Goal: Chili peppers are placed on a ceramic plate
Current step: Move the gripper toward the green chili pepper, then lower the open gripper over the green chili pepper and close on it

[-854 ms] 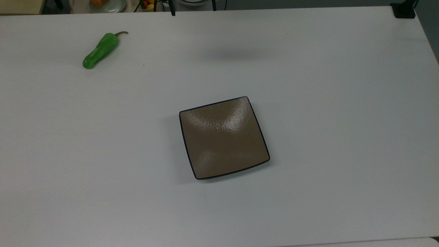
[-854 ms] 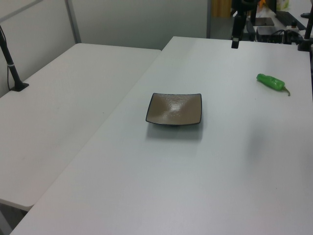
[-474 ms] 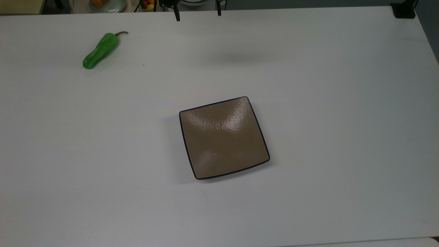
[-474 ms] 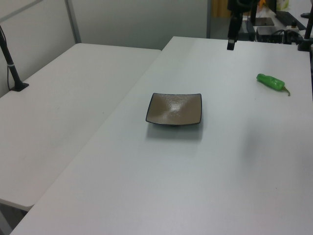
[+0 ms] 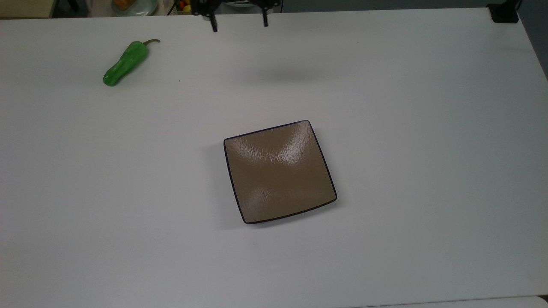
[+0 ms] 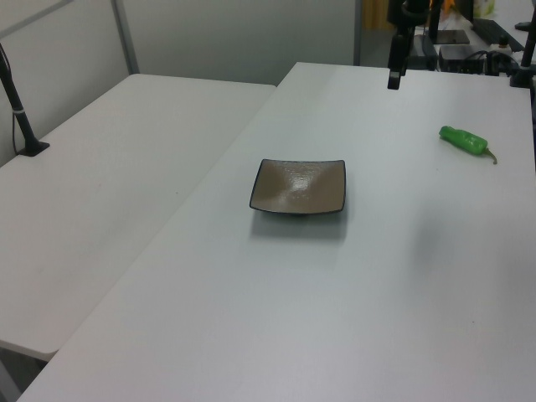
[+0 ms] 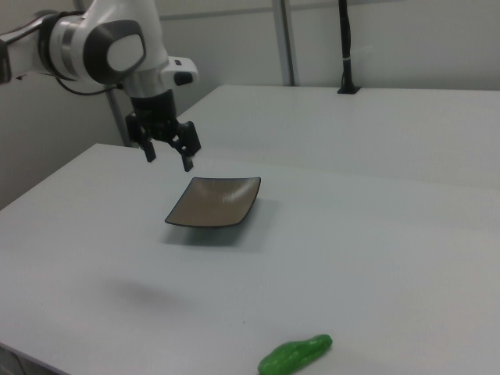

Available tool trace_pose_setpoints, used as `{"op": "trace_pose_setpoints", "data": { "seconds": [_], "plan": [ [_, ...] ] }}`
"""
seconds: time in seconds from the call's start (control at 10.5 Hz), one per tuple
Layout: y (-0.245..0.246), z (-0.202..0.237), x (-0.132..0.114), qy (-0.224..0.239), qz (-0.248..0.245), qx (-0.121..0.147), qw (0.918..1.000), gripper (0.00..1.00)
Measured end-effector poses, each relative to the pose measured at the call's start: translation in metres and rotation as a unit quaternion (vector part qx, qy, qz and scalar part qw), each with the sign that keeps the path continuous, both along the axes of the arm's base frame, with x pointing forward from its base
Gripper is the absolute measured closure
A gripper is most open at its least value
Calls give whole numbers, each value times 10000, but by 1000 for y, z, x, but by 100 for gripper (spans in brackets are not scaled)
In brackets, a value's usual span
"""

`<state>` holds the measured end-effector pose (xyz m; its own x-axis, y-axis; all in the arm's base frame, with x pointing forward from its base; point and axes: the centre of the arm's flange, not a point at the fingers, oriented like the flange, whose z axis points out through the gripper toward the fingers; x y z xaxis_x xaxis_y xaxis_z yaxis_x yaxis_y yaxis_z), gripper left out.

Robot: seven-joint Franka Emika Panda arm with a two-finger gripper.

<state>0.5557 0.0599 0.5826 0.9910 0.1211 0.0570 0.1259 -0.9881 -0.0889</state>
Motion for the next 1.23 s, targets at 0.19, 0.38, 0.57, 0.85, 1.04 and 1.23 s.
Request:
{"op": "trace_pose_setpoints", "data": {
  "seconds": [0.19,0.38,0.57,0.85,1.04,1.23],
  "plan": [
    [-38,-11,5,93,-339,-12,9994,0],
    [-88,-22,8,180,-781,-17,9968,0],
    [-140,-41,6,354,-1239,-25,9917,0],
    [-178,-89,5,504,-1543,-198,9865,0],
    [-196,-118,2,643,-1663,-356,9833,0],
    [-227,-133,-8,691,-1916,-413,9782,0]
  ]
}}
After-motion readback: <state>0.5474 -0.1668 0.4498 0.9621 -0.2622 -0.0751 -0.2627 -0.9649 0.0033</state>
